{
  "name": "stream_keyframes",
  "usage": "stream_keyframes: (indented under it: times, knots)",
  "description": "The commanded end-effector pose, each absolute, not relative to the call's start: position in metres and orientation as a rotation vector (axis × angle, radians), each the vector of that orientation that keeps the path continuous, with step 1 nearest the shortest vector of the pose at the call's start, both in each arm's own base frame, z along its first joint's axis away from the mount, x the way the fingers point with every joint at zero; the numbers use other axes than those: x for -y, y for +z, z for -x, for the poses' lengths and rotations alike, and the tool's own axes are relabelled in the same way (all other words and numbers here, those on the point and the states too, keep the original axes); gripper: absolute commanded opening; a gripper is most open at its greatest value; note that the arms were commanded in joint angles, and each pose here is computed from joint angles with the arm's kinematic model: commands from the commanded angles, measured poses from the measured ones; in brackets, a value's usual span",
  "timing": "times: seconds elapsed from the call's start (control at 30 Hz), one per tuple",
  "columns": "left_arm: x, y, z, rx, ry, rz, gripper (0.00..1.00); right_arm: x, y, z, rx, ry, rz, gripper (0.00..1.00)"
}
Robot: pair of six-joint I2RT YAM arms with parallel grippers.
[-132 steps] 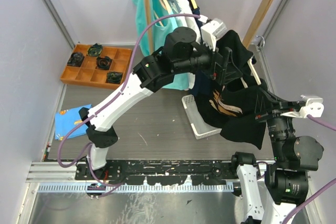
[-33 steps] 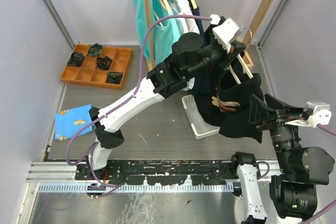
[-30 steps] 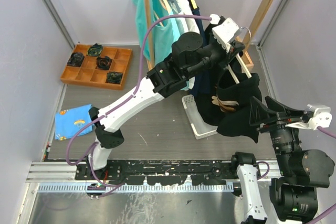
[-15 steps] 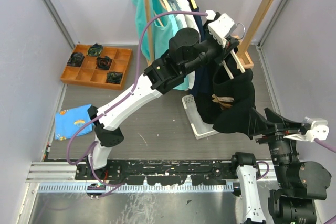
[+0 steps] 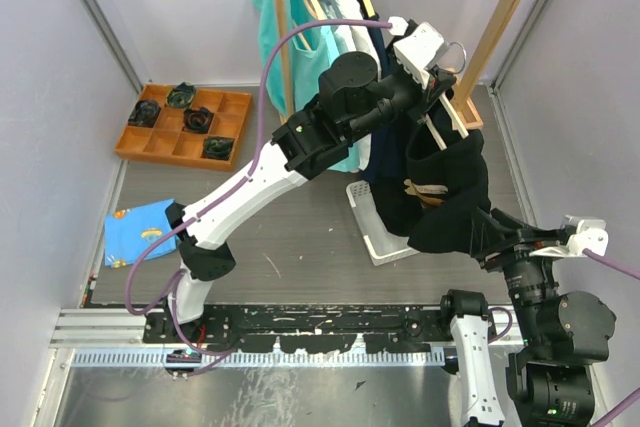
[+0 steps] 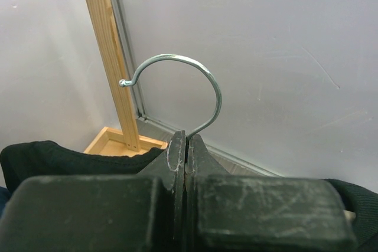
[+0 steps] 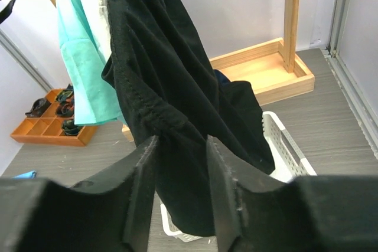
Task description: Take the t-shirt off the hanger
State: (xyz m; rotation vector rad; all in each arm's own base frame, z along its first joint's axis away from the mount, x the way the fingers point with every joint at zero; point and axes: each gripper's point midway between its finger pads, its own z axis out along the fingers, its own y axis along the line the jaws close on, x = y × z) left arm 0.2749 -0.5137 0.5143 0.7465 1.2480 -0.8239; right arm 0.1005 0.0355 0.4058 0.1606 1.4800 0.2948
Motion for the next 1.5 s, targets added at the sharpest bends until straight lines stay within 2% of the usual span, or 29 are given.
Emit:
stream_keyframes:
  times: [0.0,0.13,0.2,0.4,0.43,0.47,0.5,0.53,0.57,1.13,1.47]
  knots:
    - [0.476,0.585,-0.261,-1.114,-0.866,-0.635,0.0,-0.038,0.414,-0.1,-1.438,0.309,-0.146,0.38]
    - [0.472,0.588,-0.261,-1.11,-0.859,-0.624,0.0,-0.037,0.411,-0.1,-1.443,0.309,-0.156,0.1]
    - [0.471,0.591,-0.262,-1.105,-0.853,-0.614,0.0,-0.037,0.409,-0.099,-1.446,0.306,-0.163,0.01]
    - [0.465,0.597,-0.264,-1.098,-0.844,-0.584,0.0,-0.036,0.404,-0.094,-1.455,0.3,-0.172,0.01]
    - [0.465,0.597,-0.265,-1.098,-0.843,-0.583,0.0,-0.036,0.404,-0.092,-1.452,0.302,-0.171,0.03]
    - [0.465,0.597,-0.265,-1.099,-0.842,-0.583,0.0,-0.036,0.405,-0.091,-1.452,0.3,-0.171,0.09]
    - [0.465,0.597,-0.264,-1.099,-0.844,-0.585,0.0,-0.036,0.404,-0.09,-1.45,0.298,-0.17,0.08]
    - [0.464,0.598,-0.264,-1.098,-0.844,-0.584,0.0,-0.036,0.404,-0.089,-1.452,0.297,-0.167,0.02]
    - [0.464,0.598,-0.264,-1.099,-0.844,-0.582,0.0,-0.037,0.402,-0.089,-1.458,0.298,-0.166,0.01]
    - [0.44,0.62,-0.275,-1.104,-0.886,-0.451,0.0,-0.007,0.34,-0.086,-1.65,0.232,-0.496,0.01]
    - [0.438,0.623,-0.275,-1.098,-0.904,-0.439,0.0,-0.003,0.333,-0.077,-1.651,0.223,-0.545,0.01]
